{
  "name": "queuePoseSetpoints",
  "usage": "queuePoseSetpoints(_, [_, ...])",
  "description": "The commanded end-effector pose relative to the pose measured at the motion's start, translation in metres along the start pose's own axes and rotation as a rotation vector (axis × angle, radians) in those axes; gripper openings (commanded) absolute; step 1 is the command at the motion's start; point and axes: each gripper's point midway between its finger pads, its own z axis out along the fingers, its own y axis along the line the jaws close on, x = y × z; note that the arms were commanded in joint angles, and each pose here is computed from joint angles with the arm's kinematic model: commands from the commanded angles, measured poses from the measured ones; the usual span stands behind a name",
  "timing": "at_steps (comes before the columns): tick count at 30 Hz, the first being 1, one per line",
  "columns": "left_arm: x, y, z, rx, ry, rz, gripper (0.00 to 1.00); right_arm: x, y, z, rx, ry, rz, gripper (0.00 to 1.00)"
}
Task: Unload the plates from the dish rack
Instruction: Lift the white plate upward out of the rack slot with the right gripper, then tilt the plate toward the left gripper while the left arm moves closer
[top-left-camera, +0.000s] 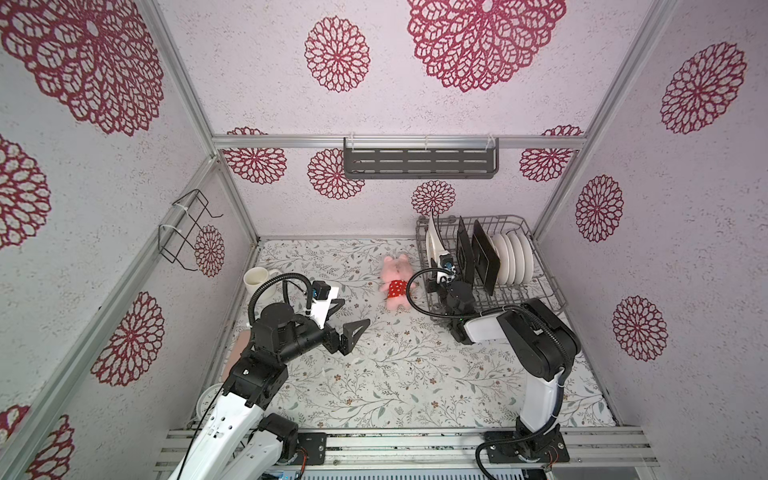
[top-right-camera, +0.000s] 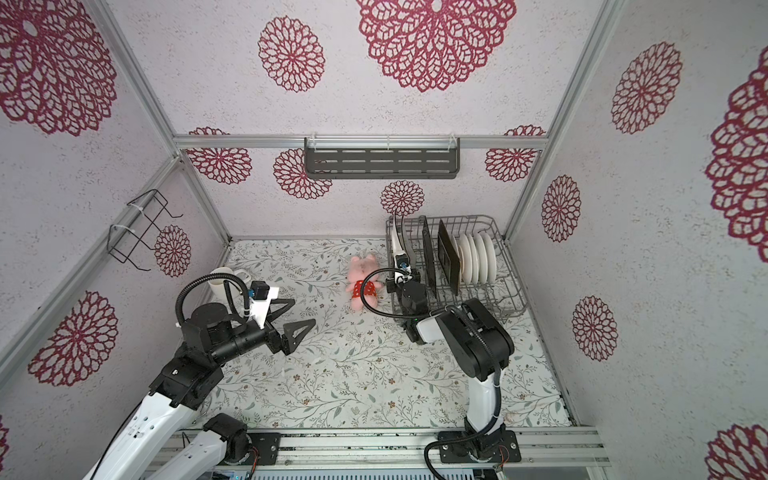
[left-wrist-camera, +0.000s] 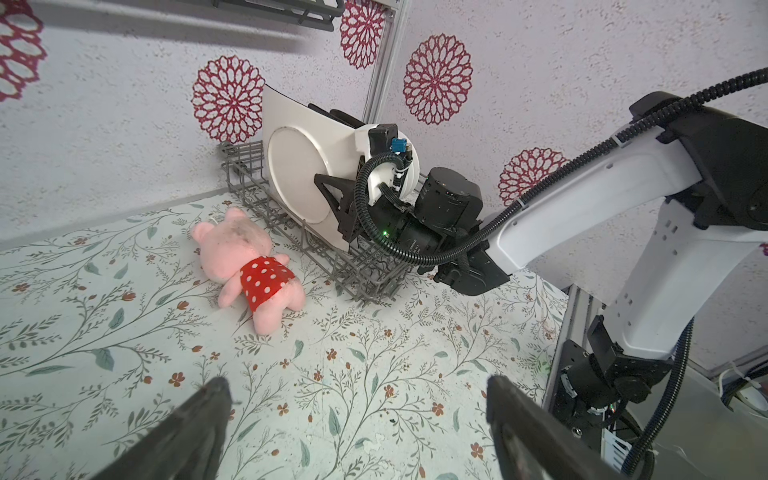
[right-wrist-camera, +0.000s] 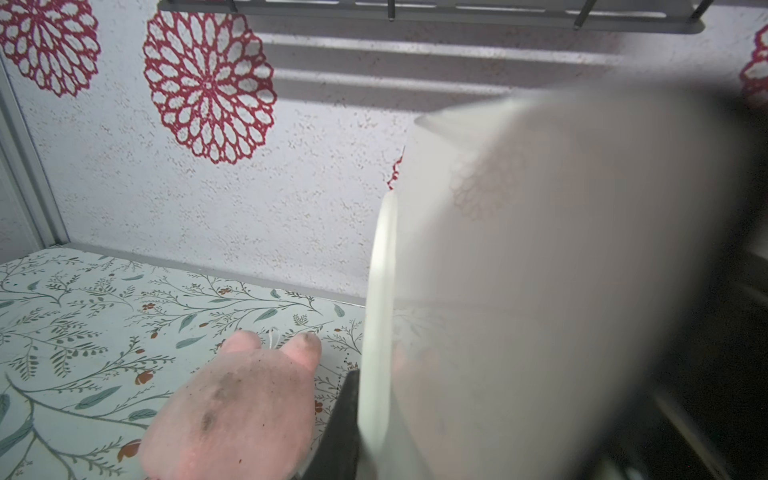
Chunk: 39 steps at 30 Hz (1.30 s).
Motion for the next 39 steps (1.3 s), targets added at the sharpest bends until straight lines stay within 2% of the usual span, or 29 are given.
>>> queuePoseSetpoints(1, [0.001,-0.002,0.0,0.008,-0.005,-0.008,0.97,-0.134,-0.007,-0.009,-0.01,-0.386,0.108,0.0])
queuePoseSetpoints(8, [0.006,0.001,0.001,-0.004,0.005,-0.022,0.97,-0.146,-0.005,-0.01,-0.027,-0.406,0.112,0.0])
queuePoseSetpoints(18, [0.011,0.002,0.005,0.002,0.022,-0.041,0.97,-0.174,0.004,-0.011,-0.064,-0.412,0.029,0.0])
queuePoseSetpoints(23, [0.018,0.004,0.007,-0.004,0.071,-0.044,0.97,-0.19,0.006,-0.015,-0.081,-0.428,0.017,0.0])
queuePoseSetpoints(31, [0.015,0.005,0.004,-0.017,0.062,-0.056,0.97,-0.21,0.013,-0.024,-0.102,-0.463,0.001,0.0])
queuePoseSetpoints(36, [0.013,0.009,0.0,-0.04,0.109,-0.075,0.97,-0.211,0.042,-0.022,-0.155,-0.434,-0.139,0.0])
queuePoseSetpoints(39, [0.007,0.012,-0.003,-0.04,0.085,-0.097,0.97,-0.211,0.058,-0.024,-0.173,-0.43,-0.202,0.0])
